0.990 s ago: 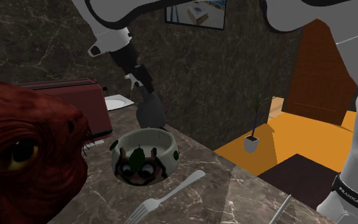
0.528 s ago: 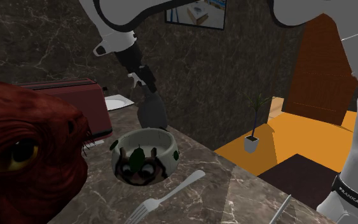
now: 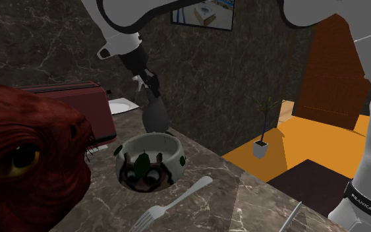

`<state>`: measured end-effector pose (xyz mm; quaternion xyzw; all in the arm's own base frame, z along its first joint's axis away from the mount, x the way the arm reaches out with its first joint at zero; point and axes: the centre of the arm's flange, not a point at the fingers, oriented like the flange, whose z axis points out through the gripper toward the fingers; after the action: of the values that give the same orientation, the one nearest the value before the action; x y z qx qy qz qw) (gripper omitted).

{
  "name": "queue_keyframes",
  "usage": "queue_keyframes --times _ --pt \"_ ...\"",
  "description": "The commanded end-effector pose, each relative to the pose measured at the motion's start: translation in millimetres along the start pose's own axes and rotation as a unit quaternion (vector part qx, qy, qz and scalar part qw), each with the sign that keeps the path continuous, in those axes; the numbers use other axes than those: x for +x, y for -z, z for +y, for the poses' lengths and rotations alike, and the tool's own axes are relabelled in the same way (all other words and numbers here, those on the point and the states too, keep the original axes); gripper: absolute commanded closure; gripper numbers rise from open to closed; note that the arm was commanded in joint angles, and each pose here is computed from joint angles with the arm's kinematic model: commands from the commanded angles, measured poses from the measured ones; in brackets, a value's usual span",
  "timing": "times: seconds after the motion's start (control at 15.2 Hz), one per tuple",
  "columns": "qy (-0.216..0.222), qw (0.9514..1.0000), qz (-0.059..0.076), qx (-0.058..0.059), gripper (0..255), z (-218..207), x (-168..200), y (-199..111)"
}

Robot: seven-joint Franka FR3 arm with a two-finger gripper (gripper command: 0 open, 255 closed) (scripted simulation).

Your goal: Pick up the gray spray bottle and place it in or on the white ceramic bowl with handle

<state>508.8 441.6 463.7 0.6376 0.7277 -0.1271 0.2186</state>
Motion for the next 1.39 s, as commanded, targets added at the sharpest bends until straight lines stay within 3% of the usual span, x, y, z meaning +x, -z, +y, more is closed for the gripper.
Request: queue_keyframes --times 0.0,0.2,0.33,1.32 --pt "0.022 0.9987 -0.02 0.041 255 2 32 -56" --pt "0.022 0.9987 -0.021 0.041 255 18 37 -68" --pt "0.022 0.9987 -0.019 0.041 255 -2 30 -57" --pt "0.022 0.9987 -0.019 0.041 255 6 -8 13"
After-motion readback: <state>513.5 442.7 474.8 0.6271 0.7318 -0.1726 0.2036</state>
